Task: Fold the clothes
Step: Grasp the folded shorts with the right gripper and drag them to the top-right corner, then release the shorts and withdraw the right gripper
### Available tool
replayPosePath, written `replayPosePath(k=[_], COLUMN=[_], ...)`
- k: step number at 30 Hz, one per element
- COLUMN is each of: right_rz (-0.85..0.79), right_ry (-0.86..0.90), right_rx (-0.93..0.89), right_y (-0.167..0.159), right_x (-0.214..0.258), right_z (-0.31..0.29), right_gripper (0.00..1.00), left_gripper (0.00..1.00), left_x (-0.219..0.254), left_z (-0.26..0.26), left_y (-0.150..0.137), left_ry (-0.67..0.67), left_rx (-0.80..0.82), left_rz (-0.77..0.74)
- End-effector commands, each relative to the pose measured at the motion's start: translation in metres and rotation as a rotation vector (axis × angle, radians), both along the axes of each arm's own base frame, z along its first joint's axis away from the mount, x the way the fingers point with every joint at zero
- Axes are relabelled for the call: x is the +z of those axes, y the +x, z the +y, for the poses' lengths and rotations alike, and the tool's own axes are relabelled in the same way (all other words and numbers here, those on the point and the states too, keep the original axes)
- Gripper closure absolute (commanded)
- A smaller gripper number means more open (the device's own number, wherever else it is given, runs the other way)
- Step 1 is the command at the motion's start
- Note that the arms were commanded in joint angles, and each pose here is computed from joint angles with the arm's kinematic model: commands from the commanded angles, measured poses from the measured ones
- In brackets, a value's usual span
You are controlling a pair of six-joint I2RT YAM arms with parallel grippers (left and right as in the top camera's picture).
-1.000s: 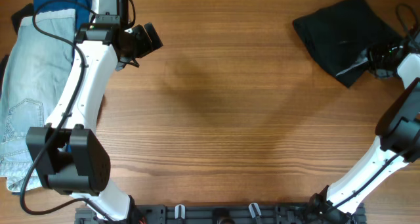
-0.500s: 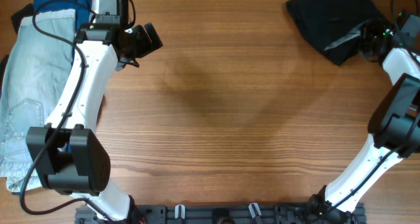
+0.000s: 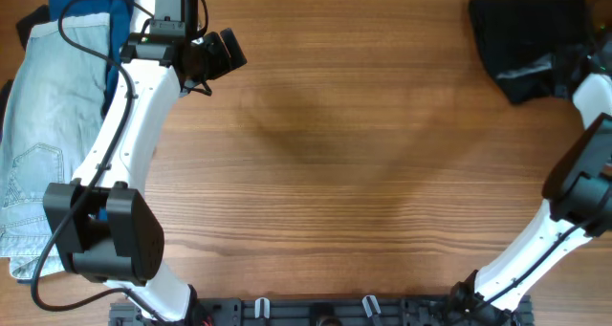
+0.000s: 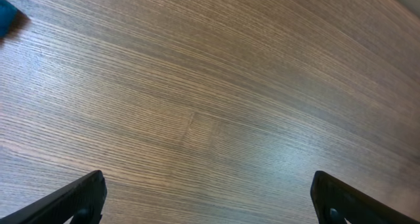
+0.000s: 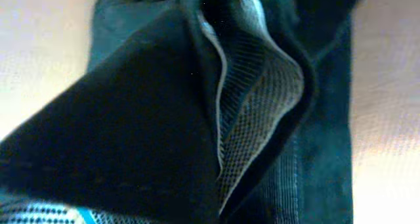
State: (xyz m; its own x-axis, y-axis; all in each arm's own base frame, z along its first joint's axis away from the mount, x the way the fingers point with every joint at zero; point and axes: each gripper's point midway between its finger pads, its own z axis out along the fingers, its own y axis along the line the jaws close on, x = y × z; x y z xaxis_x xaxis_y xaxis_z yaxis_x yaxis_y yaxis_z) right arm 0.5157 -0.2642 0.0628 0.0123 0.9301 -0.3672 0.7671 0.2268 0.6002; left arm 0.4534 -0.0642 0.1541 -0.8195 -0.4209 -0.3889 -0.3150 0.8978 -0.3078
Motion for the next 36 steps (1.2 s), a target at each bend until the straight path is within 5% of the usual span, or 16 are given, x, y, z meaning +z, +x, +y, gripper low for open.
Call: replayPosePath(k=[1, 5, 6, 7, 8, 9, 17, 24, 28, 30, 36], right_rz=[-0.02, -0.02, -0.019, -0.019, -0.02, -0.022, -0.052, -0.445, -0.452, -0.333, -0.099], right_ry=[-0.083, -0.108, -0.109, -0.122, -0.129, -0.133, -0.27, -0.44, -0.392, -0.283, -0.238], right_rx=[0.084, 0.066, 0.07, 0.092, 0.104, 0.106, 0.218, 1.197, 1.348, 1.372, 1.295], right_y=[0.016, 0.017, 0.016, 0.017, 0.017, 0.015, -0.028, -0.113, -0.159, -0.194, -0.212], right_x=[0.025, 0.027, 0.027, 0.028, 0.03, 0.034, 0.158, 0.294, 0.302, 0.283, 0.249], right_z=[0.025, 0.022, 0.02, 0.02, 0.019, 0.017, 0.04, 0.224, 0.274, 0.289, 0.272], right_gripper=[0.96, 0.96, 0.89, 0.66, 0.28, 0.0, 0.0, 0.0, 0.0, 0.0, 0.0], left_gripper=[0.0, 0.0, 0.0, 0.0, 0.0, 0.0, 0.0, 0.0, 0.0, 0.0, 0.0], left_x=[-0.005, -0.005, -0.005, -0.005, -0.005, -0.005, -0.007, -0.007, -0.007, -0.007, -0.007], left_z=[0.0, 0.0, 0.0, 0.0, 0.0, 0.0, 0.0, 0.0, 0.0, 0.0, 0.0], left_y=[0.002, 0.001, 0.001, 0.002, 0.002, 0.002, -0.001, -0.001, -0.001, -0.001, -0.001], left_ry=[0.016, 0.015, 0.016, 0.016, 0.015, 0.016, 0.017, 0.017, 0.017, 0.017, 0.017], left_rx=[-0.01, -0.01, -0.01, -0.01, -0.01, -0.01, -0.01, -0.01, -0.01, -0.01, -0.01], left_rz=[0.007, 0.008, 0.007, 0.007, 0.007, 0.007, 0.019, 0.019, 0.019, 0.019, 0.019])
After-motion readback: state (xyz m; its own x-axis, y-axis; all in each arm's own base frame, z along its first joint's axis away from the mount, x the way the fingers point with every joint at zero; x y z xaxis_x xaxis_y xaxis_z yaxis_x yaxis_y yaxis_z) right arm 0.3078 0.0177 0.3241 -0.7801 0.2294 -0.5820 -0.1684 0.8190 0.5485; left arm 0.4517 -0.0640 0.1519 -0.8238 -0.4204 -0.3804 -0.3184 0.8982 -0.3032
